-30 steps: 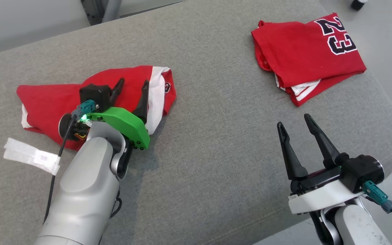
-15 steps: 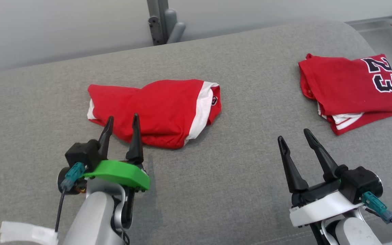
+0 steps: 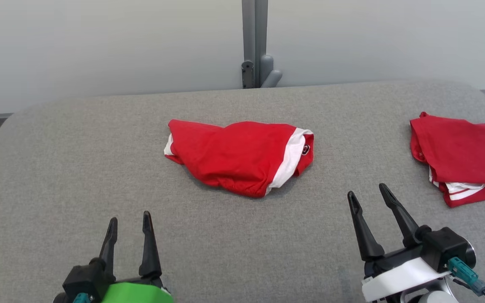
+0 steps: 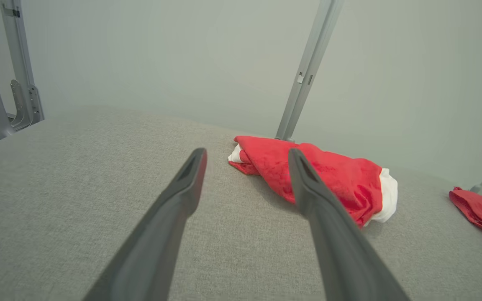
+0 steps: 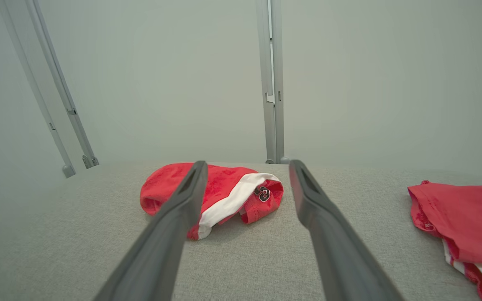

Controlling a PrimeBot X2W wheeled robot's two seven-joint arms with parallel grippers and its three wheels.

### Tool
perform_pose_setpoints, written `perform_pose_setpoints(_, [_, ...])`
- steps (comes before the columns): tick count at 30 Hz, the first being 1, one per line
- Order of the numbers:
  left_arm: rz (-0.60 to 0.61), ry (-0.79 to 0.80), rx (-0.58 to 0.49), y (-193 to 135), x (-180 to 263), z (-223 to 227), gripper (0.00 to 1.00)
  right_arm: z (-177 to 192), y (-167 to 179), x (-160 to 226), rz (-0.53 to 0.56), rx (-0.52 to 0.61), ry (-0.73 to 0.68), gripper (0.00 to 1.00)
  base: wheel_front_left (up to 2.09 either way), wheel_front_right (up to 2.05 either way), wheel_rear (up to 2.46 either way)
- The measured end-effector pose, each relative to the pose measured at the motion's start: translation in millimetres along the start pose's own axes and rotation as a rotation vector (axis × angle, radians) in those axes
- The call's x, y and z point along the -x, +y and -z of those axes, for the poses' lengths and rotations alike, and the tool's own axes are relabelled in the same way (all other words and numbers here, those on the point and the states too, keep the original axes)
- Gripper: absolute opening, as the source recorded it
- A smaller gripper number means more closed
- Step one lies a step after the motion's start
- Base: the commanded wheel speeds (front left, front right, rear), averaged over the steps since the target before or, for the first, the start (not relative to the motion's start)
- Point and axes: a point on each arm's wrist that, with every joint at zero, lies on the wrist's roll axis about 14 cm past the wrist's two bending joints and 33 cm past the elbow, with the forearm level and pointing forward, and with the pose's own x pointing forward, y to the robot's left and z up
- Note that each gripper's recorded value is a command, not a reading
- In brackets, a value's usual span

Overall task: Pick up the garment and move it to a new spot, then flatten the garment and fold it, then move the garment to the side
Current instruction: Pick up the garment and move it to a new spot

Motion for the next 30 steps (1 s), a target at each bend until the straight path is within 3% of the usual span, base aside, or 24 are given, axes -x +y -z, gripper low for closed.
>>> perform_pose_setpoints(7, [-0.068,-0.017,-0.049,21.0,34.4,-4.9,1.0,-5.9,3.8,14.4,0.007,0.012,-0.012,1.0,0.0,0.0,0.0])
perform_pose_setpoints(13, [-0.031,-0.021,-0.112,14.6,44.3,-4.7,1.0,-2.8,0.8,24.2,0.027,0.017,0.001,1.0,0.0,0.0,0.0])
perform_pose_setpoints(30, [-0.012,-0.011,-0.15,12.1,47.6,-1.2,1.0,8.2,5.8,35.7,0.047,-0.018,0.033,1.0,0.0,0.0,0.0])
